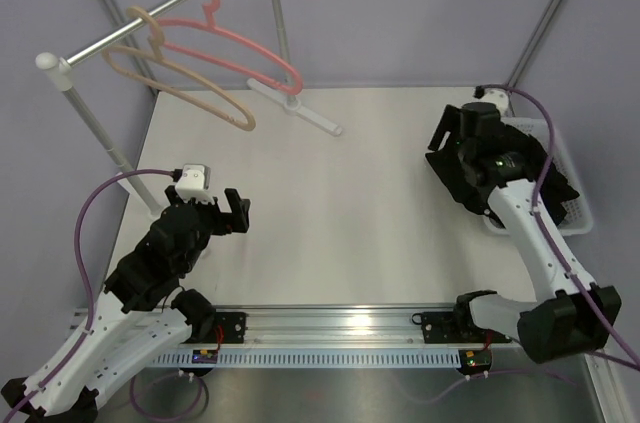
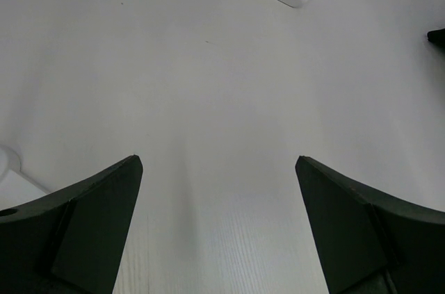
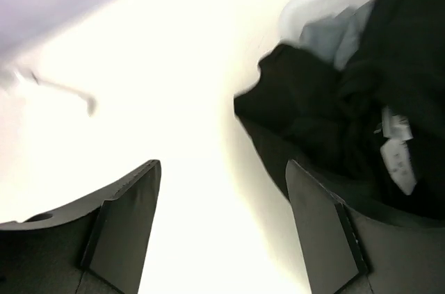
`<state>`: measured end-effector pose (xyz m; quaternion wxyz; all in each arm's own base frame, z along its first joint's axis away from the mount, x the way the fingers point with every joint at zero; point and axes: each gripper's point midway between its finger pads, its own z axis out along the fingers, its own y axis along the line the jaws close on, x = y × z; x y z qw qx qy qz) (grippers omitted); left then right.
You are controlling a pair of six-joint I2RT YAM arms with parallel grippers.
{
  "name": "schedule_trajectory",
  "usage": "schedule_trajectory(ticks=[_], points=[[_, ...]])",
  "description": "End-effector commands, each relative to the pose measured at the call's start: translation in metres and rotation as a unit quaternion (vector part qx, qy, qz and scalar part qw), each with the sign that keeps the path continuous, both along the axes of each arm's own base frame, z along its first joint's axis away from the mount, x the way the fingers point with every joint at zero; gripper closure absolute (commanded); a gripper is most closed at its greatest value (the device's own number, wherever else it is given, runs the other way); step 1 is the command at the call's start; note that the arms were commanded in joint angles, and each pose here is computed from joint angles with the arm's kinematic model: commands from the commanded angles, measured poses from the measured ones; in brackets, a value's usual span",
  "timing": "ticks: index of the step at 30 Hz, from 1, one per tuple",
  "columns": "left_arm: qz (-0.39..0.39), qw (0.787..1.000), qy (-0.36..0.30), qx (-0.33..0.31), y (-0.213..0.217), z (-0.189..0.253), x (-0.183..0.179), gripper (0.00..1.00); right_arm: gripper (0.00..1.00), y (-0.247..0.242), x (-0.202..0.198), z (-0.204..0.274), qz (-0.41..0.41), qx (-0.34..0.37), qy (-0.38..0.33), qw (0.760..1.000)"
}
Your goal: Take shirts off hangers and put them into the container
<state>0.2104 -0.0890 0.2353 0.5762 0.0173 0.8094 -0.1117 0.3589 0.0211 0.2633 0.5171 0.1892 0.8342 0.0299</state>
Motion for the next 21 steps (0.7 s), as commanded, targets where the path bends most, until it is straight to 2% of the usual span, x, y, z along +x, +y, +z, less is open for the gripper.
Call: schedule_trajectory(ticks=[1,3,7,8,16,19,21], points=[[0.007,1.0,-0.014,-0.013,-0.001,0.007,0.004,0.01,0.18,0.016,-0.012,-0.06,0.048,-0.123,0.116,0.984],[0.007,1.0,-0.013,-0.011,0.0,0.007,0.004,0.01,0.17,0.013,-0.012,-0.07,0.059,-0.195,0.144,0.968],[0.006,1.0,-0.011,-0.01,-0.001,0.006,0.004,0.01,0.09,0.005,0.001,-0.097,0.065,-0.323,0.223,0.917],[0.006,1.0,-0.011,-0.011,-0.001,0.006,0.004,0.01,0.07,0.002,0.008,-0.103,0.08,-0.359,0.239,0.898],[0.004,1.0,-0.007,-0.008,-0.003,0.004,0.005,0.01,0.03,0.008,0.046,-0.121,0.142,-0.438,0.278,0.843],[0.001,1.0,-0.007,-0.008,-0.003,0.004,0.005,0.01,0.01,0.013,0.059,-0.127,0.169,-0.451,0.281,0.83],[0.0,1.0,-0.009,-0.01,-0.003,0.005,0.004,0.01,0.01,0.016,0.068,-0.129,0.178,-0.449,0.278,0.83]])
